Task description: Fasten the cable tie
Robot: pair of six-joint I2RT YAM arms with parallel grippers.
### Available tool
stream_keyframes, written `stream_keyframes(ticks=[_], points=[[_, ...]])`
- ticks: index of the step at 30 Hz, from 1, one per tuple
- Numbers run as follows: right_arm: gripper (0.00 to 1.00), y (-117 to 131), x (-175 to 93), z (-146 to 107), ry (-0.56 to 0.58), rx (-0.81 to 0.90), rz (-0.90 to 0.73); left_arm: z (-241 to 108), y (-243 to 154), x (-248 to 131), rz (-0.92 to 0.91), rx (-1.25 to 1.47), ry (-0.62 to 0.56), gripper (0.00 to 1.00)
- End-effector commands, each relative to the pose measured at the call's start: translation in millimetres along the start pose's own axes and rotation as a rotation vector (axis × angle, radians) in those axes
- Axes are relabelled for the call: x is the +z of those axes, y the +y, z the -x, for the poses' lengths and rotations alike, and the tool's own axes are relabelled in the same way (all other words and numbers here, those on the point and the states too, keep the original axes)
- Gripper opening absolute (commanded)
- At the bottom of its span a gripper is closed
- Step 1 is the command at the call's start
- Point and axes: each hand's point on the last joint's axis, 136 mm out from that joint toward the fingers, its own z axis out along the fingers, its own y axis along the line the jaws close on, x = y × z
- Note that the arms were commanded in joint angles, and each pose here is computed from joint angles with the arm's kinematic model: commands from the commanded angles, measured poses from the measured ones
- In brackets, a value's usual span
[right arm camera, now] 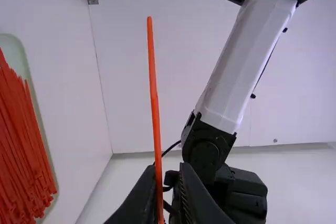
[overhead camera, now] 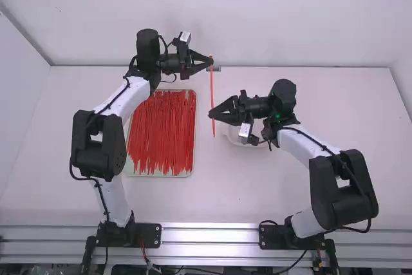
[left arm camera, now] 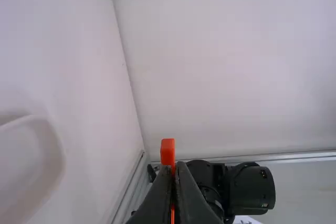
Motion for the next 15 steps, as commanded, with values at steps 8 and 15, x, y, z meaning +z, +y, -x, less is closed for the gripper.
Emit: stream_keyframes(ticks=[8, 15], points=[[0.0, -7.0, -0.3, -1.4, -0.01, -0.014, 0.0, -6.5, 0.2, 3.2, -0.01, 0.012, 0.031, 0.02], [0.0, -6.8, -0.3, -1.4, -0.01, -0.009, 0.001, -6.5, 0.2, 3.4, -0.011, 0.019, 0.031, 0.02]])
